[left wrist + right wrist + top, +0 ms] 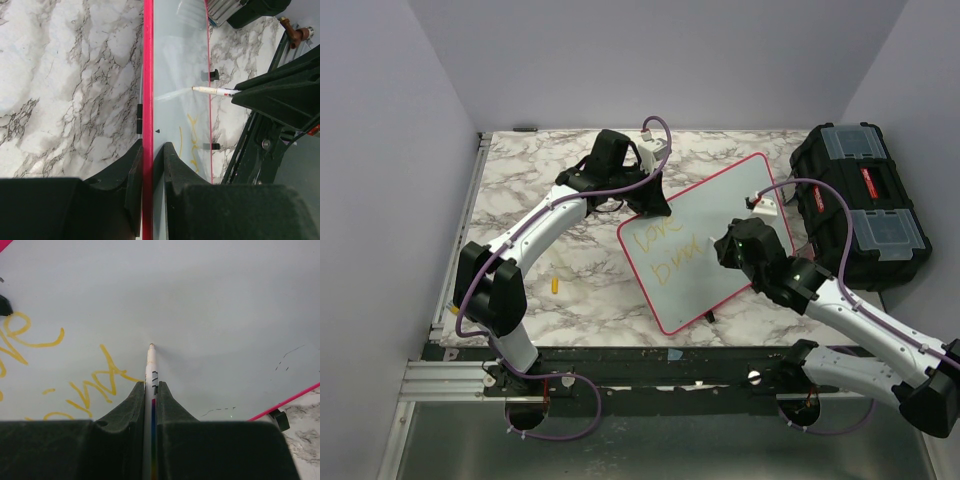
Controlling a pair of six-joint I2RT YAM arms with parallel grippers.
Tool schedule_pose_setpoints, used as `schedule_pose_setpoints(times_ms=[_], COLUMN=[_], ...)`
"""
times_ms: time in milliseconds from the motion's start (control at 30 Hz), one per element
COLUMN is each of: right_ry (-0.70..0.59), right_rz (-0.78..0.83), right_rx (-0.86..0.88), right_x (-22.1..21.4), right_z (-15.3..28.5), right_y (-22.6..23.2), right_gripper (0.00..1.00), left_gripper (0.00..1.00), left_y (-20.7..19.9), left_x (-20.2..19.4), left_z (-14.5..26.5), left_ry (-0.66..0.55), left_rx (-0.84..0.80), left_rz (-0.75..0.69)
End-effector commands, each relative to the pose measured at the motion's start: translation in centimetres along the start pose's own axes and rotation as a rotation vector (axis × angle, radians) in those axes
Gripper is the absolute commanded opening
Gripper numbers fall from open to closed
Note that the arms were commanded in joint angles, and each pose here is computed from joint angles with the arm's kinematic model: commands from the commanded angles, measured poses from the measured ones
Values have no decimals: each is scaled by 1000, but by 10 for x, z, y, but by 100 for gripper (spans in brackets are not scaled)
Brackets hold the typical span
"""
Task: Write a sentence on the whiteboard
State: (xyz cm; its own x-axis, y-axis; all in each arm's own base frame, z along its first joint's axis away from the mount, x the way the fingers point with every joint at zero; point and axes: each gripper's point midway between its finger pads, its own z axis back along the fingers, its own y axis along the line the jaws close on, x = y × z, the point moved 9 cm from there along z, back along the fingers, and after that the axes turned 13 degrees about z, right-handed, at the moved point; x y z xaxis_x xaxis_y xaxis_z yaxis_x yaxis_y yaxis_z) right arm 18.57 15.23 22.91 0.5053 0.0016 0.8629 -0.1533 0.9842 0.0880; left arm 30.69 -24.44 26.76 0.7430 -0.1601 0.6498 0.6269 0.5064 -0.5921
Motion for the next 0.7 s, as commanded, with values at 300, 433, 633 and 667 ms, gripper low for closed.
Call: schedule_pose_setpoints(times_ms=[300, 433, 633, 667], right_ry=[-19, 2, 33, 39], right_rz=[-6, 1, 18, 20], right_rx=[26, 60, 113, 119], right_x=[6, 2, -4, -5], right_z=[-4, -7, -10, -10], right_y=[5, 9, 14, 15], right_gripper=[1, 1, 1, 1], left_gripper=[0, 0, 0, 0], left_y=[2, 2, 1, 1], left_x=[-7, -7, -6, -6], left_z=[-3, -2, -2, -2], left_ry=[15, 13, 13, 12], left_rx=[26, 25, 23, 22], left_rz=[-82, -83, -84, -84])
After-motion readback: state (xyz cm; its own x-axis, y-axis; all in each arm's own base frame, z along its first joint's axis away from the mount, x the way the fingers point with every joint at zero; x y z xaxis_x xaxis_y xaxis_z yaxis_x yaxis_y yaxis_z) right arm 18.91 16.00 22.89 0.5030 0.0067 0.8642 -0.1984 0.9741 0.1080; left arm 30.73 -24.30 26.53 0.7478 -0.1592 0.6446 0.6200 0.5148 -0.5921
